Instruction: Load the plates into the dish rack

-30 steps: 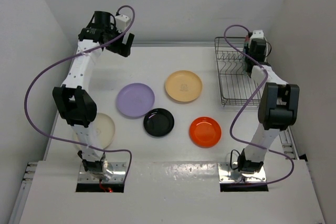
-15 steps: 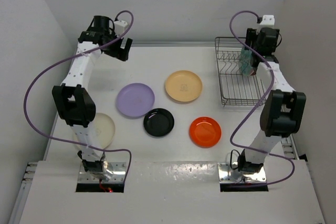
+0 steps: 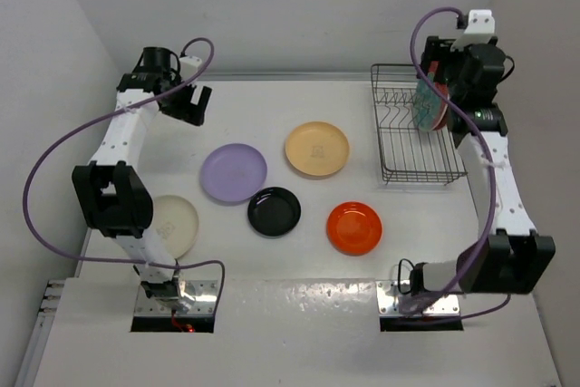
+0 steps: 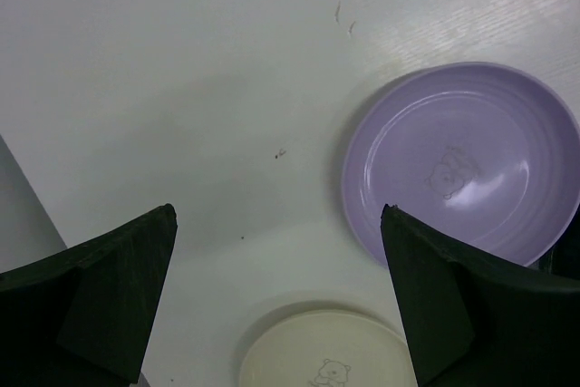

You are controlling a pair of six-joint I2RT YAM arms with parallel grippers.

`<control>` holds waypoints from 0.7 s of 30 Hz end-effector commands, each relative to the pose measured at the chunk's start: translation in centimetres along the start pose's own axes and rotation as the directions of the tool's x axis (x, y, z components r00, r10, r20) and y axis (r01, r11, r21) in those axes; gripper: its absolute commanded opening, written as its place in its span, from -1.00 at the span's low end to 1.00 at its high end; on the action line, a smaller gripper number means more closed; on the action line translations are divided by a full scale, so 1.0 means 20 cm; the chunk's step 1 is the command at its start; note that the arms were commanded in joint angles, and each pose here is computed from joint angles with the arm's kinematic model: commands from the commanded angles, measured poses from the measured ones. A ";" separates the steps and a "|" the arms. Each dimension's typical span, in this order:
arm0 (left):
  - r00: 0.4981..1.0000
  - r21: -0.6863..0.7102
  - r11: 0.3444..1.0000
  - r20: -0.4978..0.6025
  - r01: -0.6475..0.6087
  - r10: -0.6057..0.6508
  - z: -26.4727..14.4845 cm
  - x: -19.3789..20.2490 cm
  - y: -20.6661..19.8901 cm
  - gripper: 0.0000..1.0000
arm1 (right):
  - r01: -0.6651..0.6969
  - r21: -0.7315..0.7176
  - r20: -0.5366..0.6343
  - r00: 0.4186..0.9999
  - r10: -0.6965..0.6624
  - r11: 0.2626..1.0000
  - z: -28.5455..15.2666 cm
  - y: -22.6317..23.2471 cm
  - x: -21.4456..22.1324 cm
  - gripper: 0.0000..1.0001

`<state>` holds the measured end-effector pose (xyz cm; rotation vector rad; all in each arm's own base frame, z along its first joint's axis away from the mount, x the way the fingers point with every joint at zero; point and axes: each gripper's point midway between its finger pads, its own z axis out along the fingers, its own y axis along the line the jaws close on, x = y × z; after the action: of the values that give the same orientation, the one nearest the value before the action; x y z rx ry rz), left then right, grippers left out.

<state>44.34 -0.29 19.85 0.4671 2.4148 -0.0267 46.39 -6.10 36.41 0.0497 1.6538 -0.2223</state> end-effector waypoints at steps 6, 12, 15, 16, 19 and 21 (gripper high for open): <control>1.000 -0.100 0.995 0.006 -0.019 0.019 -0.18 0.22 0.04 0.99 | -0.373 -0.253 -0.360 0.893 0.271 0.892 -0.37 0.71 0.58 0.41; 0.995 -0.196 0.981 -0.100 -0.004 -0.015 -0.17 0.60 0.06 0.99 | -0.435 -0.148 -0.564 0.775 0.286 0.888 -0.44 0.99 0.93 0.46; 0.987 -0.251 0.968 -0.157 0.000 -0.041 -0.18 0.79 0.09 0.99 | -0.448 -0.059 -0.622 0.715 0.318 0.892 -0.42 1.04 1.09 0.48; 0.986 -0.275 0.961 -0.158 0.002 -0.047 -0.21 0.83 0.12 0.99 | -0.448 -0.030 -0.630 0.702 0.331 0.894 -0.42 1.05 1.12 0.48; 0.974 -0.314 0.950 -0.212 0.007 -0.077 -0.25 0.99 0.17 0.99 | -0.401 0.035 -0.678 0.663 0.317 0.915 -0.36 1.07 1.28 0.48; 0.969 -0.327 0.945 -0.227 0.020 -0.099 -0.26 1.07 0.19 0.99 | -0.389 0.058 -0.705 0.636 0.314 0.919 -0.33 1.10 1.35 0.48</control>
<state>27.36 8.69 9.92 0.2924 2.6593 0.3083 38.73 13.60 7.21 0.3194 2.4208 0.2415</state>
